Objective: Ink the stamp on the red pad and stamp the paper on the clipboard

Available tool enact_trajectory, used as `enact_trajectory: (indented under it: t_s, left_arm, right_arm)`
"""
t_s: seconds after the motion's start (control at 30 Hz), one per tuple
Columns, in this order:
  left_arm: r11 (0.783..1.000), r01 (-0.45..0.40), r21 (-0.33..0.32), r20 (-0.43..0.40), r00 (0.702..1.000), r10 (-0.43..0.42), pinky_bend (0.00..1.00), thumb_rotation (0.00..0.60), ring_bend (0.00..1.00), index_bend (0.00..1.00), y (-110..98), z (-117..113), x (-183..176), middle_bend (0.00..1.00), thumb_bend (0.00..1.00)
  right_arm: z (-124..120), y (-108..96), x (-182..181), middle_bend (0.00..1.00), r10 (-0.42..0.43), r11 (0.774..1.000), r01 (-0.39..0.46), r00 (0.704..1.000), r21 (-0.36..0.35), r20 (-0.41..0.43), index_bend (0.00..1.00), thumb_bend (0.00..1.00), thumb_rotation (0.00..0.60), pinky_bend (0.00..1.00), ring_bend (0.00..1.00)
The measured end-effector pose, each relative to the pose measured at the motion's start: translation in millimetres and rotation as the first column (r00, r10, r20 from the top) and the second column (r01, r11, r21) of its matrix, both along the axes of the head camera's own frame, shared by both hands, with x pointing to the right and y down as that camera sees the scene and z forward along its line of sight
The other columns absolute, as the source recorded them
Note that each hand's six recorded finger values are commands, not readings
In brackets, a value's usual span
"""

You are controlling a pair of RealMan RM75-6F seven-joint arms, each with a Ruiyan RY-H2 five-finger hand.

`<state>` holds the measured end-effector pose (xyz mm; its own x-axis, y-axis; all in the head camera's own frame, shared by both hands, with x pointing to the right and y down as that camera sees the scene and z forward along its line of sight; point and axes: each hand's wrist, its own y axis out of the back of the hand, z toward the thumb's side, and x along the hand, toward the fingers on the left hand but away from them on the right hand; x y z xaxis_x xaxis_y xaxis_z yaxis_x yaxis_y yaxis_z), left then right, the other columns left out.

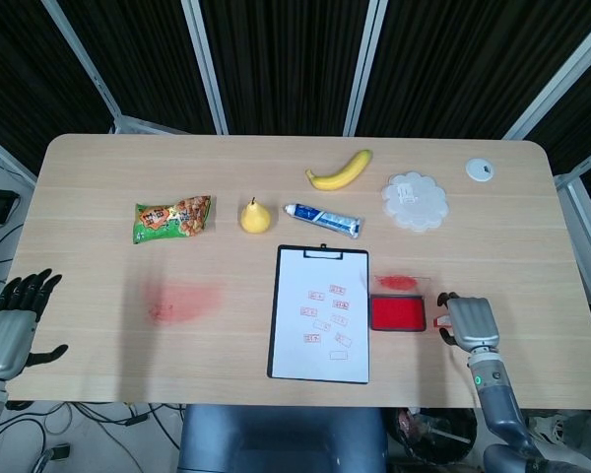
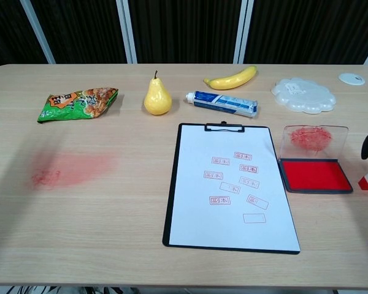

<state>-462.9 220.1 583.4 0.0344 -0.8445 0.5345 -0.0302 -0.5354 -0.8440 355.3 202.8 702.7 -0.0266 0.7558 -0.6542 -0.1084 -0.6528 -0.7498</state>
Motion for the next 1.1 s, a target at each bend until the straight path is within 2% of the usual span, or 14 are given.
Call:
enact_trajectory:
  t_s: [0.5,1.1]
  left_arm:
    - [1.000,0.007,-0.005,0.004,1.000,-0.007,0.00,0.600,0.00,0.00,-0.3,0.7,-0.4,0.00,0.02]
    - [1.000,0.008,-0.007,0.003,1.000,-0.008,0.00,0.600,0.00,0.00,-0.1,0.8,-0.3,0.00,0.02]
  right_arm:
    - [4.0,0.1,3.2,0.47,0.004,1.000,-0.004,1.000,-0.005,-0.007,0.48,0.41,0.600,0.84,0.83]
    - [4.2,0.4,2.5,0.51,0.000,1.000,0.000,1.000,0.000,-0.006,0.53,0.42,0.600,0.85,0.83]
